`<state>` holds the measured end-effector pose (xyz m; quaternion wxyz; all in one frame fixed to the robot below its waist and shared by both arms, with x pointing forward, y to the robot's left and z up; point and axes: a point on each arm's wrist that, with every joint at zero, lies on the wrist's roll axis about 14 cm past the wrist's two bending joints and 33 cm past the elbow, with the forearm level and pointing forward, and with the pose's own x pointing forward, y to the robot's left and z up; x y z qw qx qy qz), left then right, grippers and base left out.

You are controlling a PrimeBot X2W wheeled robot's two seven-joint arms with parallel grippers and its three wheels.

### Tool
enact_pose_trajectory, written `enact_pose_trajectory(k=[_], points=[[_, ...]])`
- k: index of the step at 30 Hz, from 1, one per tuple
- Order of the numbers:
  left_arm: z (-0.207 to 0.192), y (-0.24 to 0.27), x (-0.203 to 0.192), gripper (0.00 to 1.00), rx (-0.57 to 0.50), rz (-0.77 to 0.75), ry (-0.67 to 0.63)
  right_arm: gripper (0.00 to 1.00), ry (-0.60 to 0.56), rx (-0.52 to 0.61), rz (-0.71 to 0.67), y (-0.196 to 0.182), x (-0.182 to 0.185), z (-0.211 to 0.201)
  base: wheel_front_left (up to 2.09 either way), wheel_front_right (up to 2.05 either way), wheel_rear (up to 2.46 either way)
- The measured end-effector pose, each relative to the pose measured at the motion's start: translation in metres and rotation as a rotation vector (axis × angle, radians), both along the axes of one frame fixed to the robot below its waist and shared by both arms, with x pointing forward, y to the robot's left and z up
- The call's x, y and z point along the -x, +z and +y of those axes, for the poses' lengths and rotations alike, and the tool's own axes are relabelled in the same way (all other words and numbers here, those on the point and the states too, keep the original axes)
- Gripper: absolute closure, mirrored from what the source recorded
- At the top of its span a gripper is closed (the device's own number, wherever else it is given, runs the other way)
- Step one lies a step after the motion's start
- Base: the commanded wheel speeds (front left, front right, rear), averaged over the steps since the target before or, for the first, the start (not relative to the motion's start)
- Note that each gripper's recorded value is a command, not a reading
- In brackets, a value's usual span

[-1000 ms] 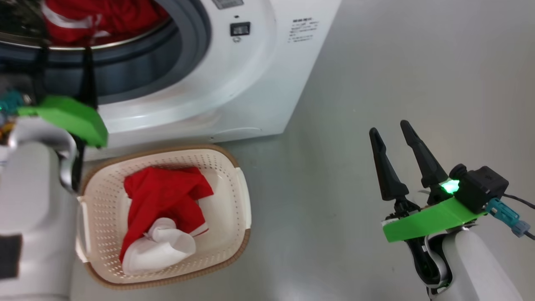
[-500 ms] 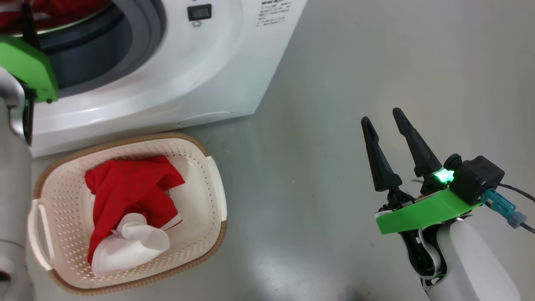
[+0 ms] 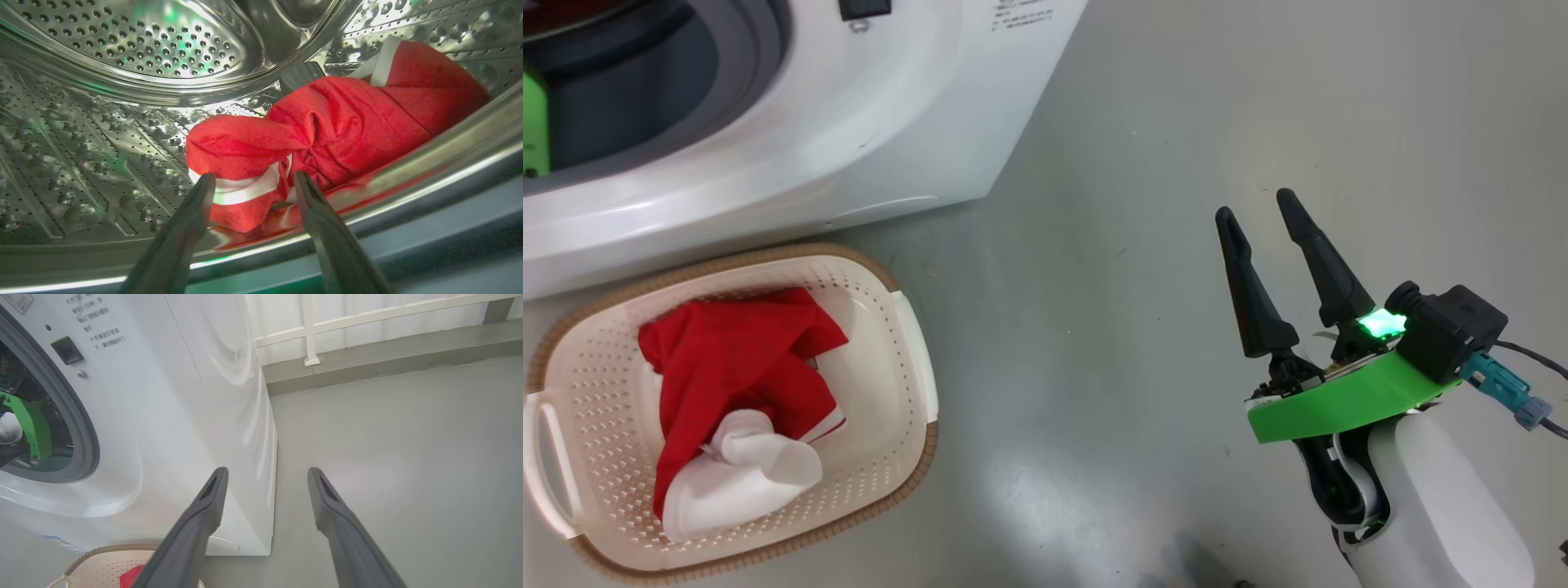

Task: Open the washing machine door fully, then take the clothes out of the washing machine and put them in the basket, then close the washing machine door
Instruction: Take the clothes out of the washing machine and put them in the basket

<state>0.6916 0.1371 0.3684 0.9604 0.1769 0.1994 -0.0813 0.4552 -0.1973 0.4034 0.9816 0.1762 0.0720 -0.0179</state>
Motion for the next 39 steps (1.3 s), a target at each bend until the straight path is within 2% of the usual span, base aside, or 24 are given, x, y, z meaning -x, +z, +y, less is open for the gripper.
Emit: enact_pose_trajectory(k=[5,14,15,17,18,28,39], points=[[0.009,-0.009,-0.006,0.0,-0.042,0.02,0.01,0.0,-0.007,-0.008,0.014,-0.005,0.001,-0.002,0.0,0.0,0.0],[0.014,-0.016,-0.016,0.0,-0.055,0.029,0.027,0.0,-0.011,-0.001,0.01,-0.006,-0.004,-0.005,0.0,0.0,0.0],[0.014,-0.018,-0.015,0.38,-0.057,0.037,0.029,0.0,-0.012,0.0,0.011,-0.006,-0.004,-0.006,0.0,0.0,0.0],[0.014,-0.02,-0.015,0.89,-0.056,0.044,0.03,0.0,-0.014,0.002,0.012,-0.006,-0.003,-0.007,0.0,0.0,0.0],[0.014,-0.021,-0.015,1.0,-0.056,0.044,0.029,0.0,-0.015,0.002,0.013,-0.006,-0.003,-0.007,0.0,0.0,0.0],[0.011,-0.006,-0.015,1.0,-0.014,-0.002,0.031,0.0,-0.012,-0.003,-0.003,-0.001,-0.005,-0.005,0.0,0.0,0.0],[-0.005,0.028,-0.002,1.0,0.208,-0.122,0.083,0.0,0.017,-0.005,-0.047,0.015,-0.01,0.005,0.0,0.0,0.0]])
